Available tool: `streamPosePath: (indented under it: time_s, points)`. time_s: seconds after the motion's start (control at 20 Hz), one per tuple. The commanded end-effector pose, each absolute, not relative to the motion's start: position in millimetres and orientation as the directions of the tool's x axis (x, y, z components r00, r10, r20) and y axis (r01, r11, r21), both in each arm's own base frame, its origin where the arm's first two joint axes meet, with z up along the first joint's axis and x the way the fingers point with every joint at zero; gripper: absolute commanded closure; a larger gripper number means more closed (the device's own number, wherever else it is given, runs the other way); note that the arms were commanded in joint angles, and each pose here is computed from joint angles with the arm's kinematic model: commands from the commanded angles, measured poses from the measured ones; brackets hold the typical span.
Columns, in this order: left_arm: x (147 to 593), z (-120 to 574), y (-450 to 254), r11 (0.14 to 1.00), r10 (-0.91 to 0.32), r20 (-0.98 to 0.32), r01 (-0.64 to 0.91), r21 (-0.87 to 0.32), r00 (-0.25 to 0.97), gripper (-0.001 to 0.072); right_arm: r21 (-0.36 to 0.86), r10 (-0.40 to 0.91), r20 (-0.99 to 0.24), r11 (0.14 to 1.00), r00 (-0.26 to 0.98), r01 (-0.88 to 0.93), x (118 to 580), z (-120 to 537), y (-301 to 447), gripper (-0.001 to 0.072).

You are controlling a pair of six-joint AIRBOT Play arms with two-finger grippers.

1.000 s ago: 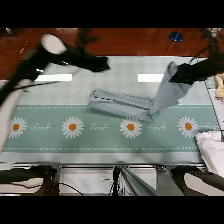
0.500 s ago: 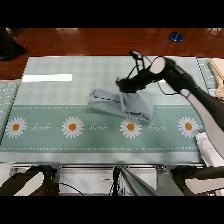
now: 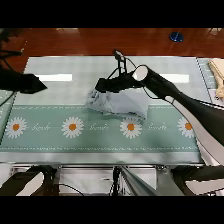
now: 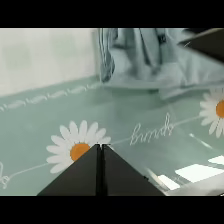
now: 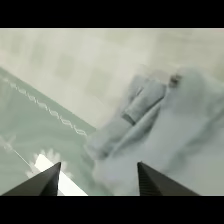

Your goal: Fold the shirts.

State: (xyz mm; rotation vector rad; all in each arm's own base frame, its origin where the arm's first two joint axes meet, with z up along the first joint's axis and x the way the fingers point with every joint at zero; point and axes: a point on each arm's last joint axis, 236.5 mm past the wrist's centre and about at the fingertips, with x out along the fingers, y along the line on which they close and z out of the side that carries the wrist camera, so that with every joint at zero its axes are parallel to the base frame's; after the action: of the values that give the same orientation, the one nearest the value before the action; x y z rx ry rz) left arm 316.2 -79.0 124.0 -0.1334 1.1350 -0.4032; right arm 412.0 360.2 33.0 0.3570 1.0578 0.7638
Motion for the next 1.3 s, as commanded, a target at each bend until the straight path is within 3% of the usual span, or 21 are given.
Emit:
streamPosePath:
  time_s: [0.0,0.15,0.2,0.25,0.3,0.4,0.5,0.55,0.75,1.0,1.05,1.1,1.15,1.25]
  points:
    - [309,81,-82,0.921,-0.379,-0.872,0.223,-0.321,0.309,0.0687,0.346,0.512,-0.821,0.799,0.254,-0.491,401,45,260,0.018]
    - [313,73,-81,0.923,-0.375,-0.871,0.219,-0.317,0.318,0.0686,-0.063,0.034,-0.96,0.941,0.277,-0.332,398,49,84,0.0197]
    - [315,73,-81,0.924,-0.374,-0.869,0.217,-0.316,0.324,0.0686,-0.124,-0.06,-0.969,0.958,0.24,-0.259,392,48,39,0.0197]
    - [317,73,-81,0.924,-0.372,-0.867,0.216,-0.314,0.331,0.0686,-0.106,-0.067,-0.978,0.975,0.196,-0.196,386,42,15,0.0197]
    - [318,74,-80,0.925,-0.372,-0.866,0.216,-0.313,0.335,0.0685,-0.032,-0.011,-0.987,0.991,0.16,-0.13,379,31,4,0.0195]
    - [317,74,-80,0.923,-0.372,-0.867,0.234,-0.307,0.332,0.0657,0.253,0.249,-0.962,0.967,0.112,0.025,363,3,20,0.0121]
    - [317,74,-80,0.923,-0.372,-0.866,0.233,-0.307,0.333,0.0421,0.496,0.477,-0.865,0.858,0.154,0.133,360,-17,48,0.012]
    - [317,74,-80,0.923,-0.372,-0.867,0.233,-0.307,0.333,0.0364,0.558,0.531,-0.828,0.812,0.183,0.171,360,-28,59,0.012]
    - [315,73,-81,0.922,-0.373,-0.869,0.234,-0.309,0.325,0.0365,0.666,0.618,-0.746,0.7,0.248,0.26,356,-69,101,0.0123]
    - [315,73,-81,0.922,-0.374,-0.869,0.234,-0.309,0.325,0.0366,0.743,0.718,-0.662,0.595,0.212,0.306,358,-94,168,0.015]
    - [315,73,-81,0.922,-0.374,-0.869,0.234,-0.309,0.325,0.0366,0.755,0.73,-0.647,0.571,0.22,0.322,361,-96,179,0.0276]
    - [315,73,-81,0.922,-0.374,-0.869,0.234,-0.309,0.325,0.0367,0.775,0.746,-0.622,0.541,0.238,0.328,366,-92,188,0.0529]
    - [315,73,-81,0.922,-0.373,-0.869,0.234,-0.309,0.326,0.0367,0.807,0.77,-0.582,0.509,0.26,0.3,372,-80,194,0.0693]
    - [316,73,-81,0.922,-0.373,-0.869,0.234,-0.308,0.326,0.0383,0.868,0.823,-0.496,0.476,0.276,0.139,383,-40,199,0.0694]
